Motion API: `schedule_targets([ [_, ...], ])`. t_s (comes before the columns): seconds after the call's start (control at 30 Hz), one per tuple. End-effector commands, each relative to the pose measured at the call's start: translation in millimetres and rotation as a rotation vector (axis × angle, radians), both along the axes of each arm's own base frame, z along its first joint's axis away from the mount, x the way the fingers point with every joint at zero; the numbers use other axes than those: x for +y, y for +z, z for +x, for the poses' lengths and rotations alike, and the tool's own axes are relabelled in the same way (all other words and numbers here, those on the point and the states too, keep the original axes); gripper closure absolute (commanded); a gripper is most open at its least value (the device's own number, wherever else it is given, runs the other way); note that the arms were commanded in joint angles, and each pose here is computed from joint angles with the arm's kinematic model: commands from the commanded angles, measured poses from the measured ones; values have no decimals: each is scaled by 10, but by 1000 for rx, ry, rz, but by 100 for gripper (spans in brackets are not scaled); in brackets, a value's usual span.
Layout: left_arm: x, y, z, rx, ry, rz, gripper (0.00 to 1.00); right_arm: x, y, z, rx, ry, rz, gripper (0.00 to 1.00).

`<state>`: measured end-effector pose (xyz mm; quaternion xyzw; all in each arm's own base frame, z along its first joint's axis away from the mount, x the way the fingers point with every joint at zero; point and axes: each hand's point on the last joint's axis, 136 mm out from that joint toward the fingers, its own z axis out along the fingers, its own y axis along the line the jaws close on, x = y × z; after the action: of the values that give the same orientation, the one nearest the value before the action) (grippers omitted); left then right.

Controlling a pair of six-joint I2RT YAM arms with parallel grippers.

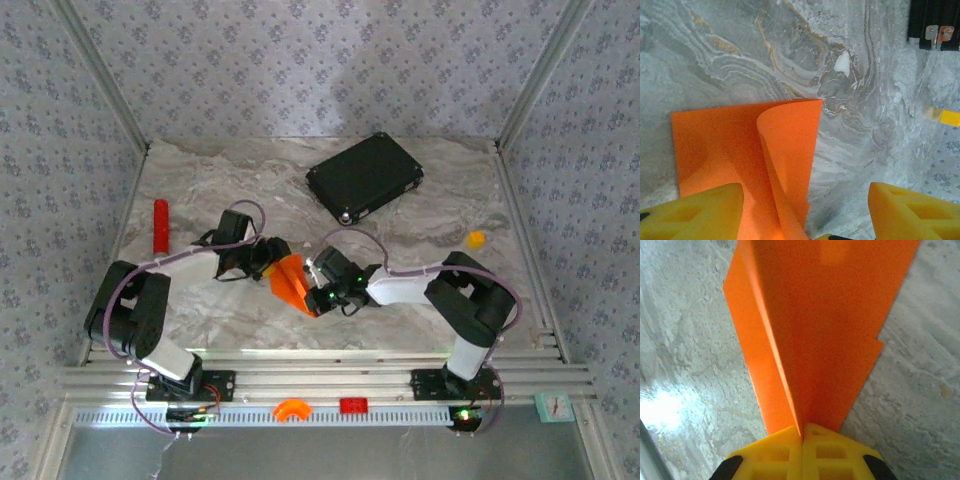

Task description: Fold a paper plane with a square sheet of paper (pick it up from the middle)

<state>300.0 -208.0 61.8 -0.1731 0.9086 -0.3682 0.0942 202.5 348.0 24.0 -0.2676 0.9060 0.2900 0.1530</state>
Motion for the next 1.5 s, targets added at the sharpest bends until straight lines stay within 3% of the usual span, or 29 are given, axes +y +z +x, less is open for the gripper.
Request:
schedule_targets([
  [0.0,45,23,-10,41,35,15,34,-110,-20,-28,-76,30,-129,96],
  [0.23,74,-30,-61,66,30,30,42,-104,110,14,-239,51,-183,92],
  [0.5,44,-55,-116,82,5,11,64,23,217,51,-349,85,-175,86],
  [0.67,28,-30,-120,78,-3,3,72,77,238,108,-386,85,-196,81],
  [1.47,0,-20,-108,79,-6,-13,78,72,149,114,-389,89,-263,81],
])
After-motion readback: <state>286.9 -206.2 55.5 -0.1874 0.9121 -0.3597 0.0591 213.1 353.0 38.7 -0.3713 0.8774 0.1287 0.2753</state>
